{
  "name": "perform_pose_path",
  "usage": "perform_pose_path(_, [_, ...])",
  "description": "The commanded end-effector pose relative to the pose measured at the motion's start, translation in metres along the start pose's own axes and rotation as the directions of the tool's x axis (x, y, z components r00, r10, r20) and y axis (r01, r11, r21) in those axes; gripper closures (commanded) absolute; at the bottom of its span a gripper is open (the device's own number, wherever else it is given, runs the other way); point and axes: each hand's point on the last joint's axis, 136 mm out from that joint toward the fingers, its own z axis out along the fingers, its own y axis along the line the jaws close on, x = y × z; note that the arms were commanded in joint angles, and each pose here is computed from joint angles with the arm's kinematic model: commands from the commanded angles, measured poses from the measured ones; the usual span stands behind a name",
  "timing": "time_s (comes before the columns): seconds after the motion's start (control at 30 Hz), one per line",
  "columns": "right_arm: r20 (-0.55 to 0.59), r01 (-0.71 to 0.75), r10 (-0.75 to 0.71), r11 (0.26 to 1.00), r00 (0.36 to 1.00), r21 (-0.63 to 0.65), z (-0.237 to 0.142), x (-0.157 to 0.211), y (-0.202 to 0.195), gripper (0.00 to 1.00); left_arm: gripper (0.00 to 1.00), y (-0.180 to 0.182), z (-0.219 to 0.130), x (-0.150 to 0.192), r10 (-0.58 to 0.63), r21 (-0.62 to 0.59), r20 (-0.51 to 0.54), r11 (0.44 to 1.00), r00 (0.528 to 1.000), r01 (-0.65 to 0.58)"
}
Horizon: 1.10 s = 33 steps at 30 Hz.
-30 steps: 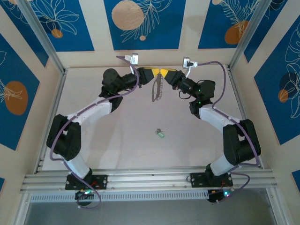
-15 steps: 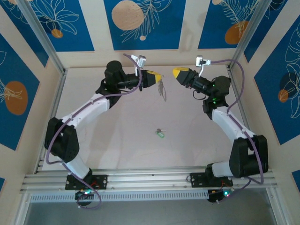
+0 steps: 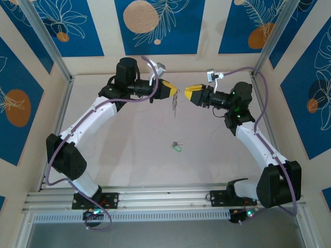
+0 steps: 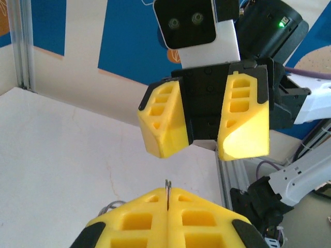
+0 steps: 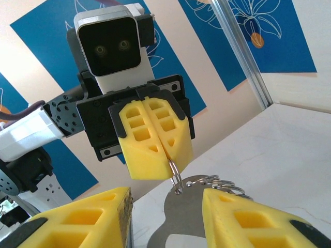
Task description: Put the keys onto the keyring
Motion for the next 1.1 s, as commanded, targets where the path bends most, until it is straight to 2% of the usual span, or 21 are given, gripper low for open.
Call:
perform_pose_path(0.0, [-0.016, 0.033, -0.034, 0.999, 0.999, -0.03, 0.004, 0.0, 0.01, 0.58, 1.0, -0.028, -0.008, -0.017, 0.079, 0.054, 0.009, 0.995, 0.997, -0.079])
perform_pose_path(0.33, [-0.022, 0.025, -0.026, 0.999, 0.999, -0.046, 0.017, 0.003, 0.006, 0.6, 1.0, -0.036, -0.007, -0.022, 0.08, 0.093, 0.024, 0.992, 0.996, -0.082])
perform_pose_path(0.53, [-0.022, 0.017, -0.018, 0.999, 1.0, -0.052, 0.023, 0.002, 0.005, 0.64, 1.0, -0.037, -0.006, -0.023, 0.079, 0.104, 0.029, 0.991, 0.996, -0.081])
perform_pose_path(0.7, [-0.022, 0.015, -0.016, 0.998, 1.0, -0.063, 0.027, 0.0, 0.005, 0.74, 1.0, -0.038, -0.003, -0.023, 0.076, 0.111, 0.028, 0.991, 0.997, -0.079])
perform_pose_path(0.8, [-0.026, 0.014, -0.016, 0.997, 1.0, -0.07, 0.029, 0.0, 0.006, 0.87, 1.0, -0.039, -0.002, -0.023, 0.077, 0.113, 0.029, 0.99, 0.997, -0.08])
perform_pose_path(0.87, [-0.028, 0.013, -0.015, 0.997, 0.999, -0.072, 0.029, 0.001, 0.007, 1.0, 1.0, -0.039, -0.002, -0.024, 0.079, 0.111, 0.031, 0.991, 0.996, -0.082])
perform_pose_path(0.93, [-0.029, 0.016, -0.018, 0.997, 0.999, -0.072, 0.029, 0.002, 0.007, 1.0, 1.0, -0.038, -0.001, -0.024, 0.077, 0.104, 0.032, 0.991, 0.996, -0.08])
perform_pose_path(1.03, [-0.016, 0.015, -0.016, 0.999, 1.0, -0.047, 0.027, 0.002, 0.002, 1.0, 0.99, -0.03, -0.004, -0.029, 0.075, 0.032, 0.062, 0.997, 0.995, -0.077])
perform_pose_path(1.07, [-0.006, 0.017, -0.017, 0.999, 1.0, -0.038, 0.026, 0.001, 0.0, 1.0, 0.88, -0.025, -0.006, -0.031, 0.078, -0.016, 0.082, 0.997, 0.994, -0.077])
